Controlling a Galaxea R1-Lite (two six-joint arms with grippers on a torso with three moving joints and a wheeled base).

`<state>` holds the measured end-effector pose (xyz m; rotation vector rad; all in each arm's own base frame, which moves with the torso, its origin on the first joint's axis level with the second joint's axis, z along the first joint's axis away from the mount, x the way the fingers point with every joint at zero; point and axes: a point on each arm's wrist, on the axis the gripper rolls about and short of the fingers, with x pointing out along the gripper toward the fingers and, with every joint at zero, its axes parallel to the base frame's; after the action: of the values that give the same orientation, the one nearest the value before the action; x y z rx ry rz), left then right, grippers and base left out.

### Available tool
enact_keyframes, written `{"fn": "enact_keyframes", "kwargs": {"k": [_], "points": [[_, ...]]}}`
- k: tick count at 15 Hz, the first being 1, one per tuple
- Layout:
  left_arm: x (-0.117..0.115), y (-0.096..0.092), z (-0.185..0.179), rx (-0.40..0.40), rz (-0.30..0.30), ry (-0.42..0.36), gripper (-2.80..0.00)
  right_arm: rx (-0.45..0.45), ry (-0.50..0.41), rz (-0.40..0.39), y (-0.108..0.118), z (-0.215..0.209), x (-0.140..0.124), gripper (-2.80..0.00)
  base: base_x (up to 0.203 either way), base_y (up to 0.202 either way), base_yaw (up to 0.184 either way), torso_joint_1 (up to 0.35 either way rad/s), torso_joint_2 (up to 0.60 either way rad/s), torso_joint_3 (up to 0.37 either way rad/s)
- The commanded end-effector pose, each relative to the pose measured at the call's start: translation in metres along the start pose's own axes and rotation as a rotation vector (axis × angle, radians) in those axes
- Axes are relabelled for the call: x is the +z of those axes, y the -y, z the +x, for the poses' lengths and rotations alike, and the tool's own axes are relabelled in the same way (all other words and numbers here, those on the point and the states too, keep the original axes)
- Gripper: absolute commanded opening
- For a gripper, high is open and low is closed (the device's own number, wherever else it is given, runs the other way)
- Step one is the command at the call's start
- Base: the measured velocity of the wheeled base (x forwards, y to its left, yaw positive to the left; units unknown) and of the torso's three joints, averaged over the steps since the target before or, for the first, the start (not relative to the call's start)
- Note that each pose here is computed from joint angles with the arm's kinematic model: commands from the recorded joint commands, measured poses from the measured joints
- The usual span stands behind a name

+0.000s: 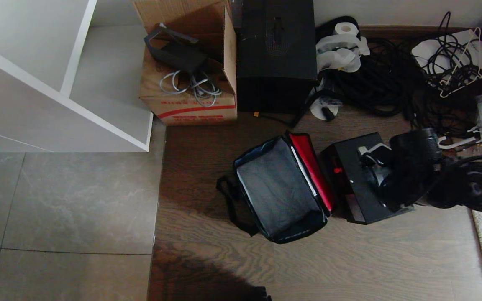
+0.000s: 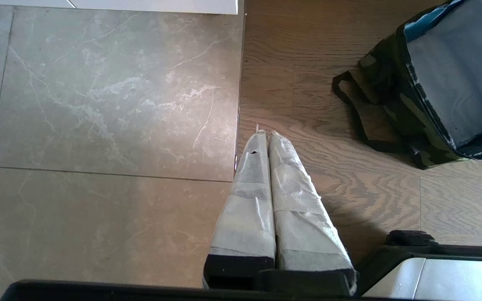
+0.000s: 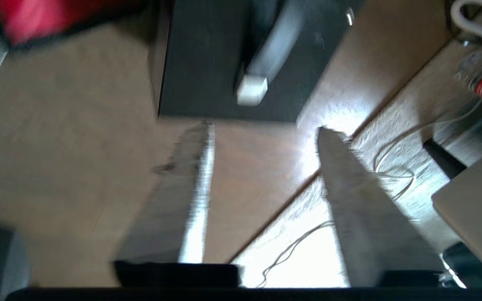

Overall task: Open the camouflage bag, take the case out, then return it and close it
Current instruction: Release the handle, then grip the handle again

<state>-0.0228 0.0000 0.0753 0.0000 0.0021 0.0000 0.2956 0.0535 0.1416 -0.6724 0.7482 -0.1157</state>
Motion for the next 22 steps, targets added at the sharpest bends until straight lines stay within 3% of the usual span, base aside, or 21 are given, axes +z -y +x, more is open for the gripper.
{"fn": "enact_keyframes", "kwargs": {"k": [1,4,7,9,12,15,22], "points": [[0.000,0.000,0.000,0.000,0.000,0.000,-2.80,-0.013,0.061,0.032,0.019,-0.055,-0.030,-2.80,0.000,0.000,0.000,0.000,0.00,0.000],[0.000,0.000,0.000,0.000,0.000,0.000,-2.80,-0.033,0.131,0.083,0.027,-0.108,-0.082,-2.80,0.000,0.000,0.000,0.000,0.00,0.000],[0.000,0.000,0.000,0.000,0.000,0.000,-2.80,-0.004,0.286,0.197,0.031,-0.158,-0.143,-2.80,0.000,0.000,0.000,0.000,0.00,0.000],[0.000,0.000,0.000,0.000,0.000,0.001,-2.80,0.069,0.382,0.308,0.015,-0.174,-0.188,-2.80,0.000,0.000,0.000,0.000,0.00,0.000],[0.000,0.000,0.000,0.000,0.000,0.000,-2.80,0.161,0.449,0.425,-0.018,-0.171,-0.239,-2.80,0.000,0.000,0.000,0.000,0.00,0.000],[0.000,0.000,0.000,0.000,0.000,0.000,-2.80,0.239,0.552,0.486,-0.031,-0.168,-0.254,-2.80,0.000,0.000,0.000,0.000,0.00,0.000],[0.000,0.000,0.000,0.000,0.000,0.001,-2.80,0.209,0.556,0.571,-0.036,-0.168,-0.261,-2.80,0.000,0.000,0.000,0.000,0.00,0.000]]}}
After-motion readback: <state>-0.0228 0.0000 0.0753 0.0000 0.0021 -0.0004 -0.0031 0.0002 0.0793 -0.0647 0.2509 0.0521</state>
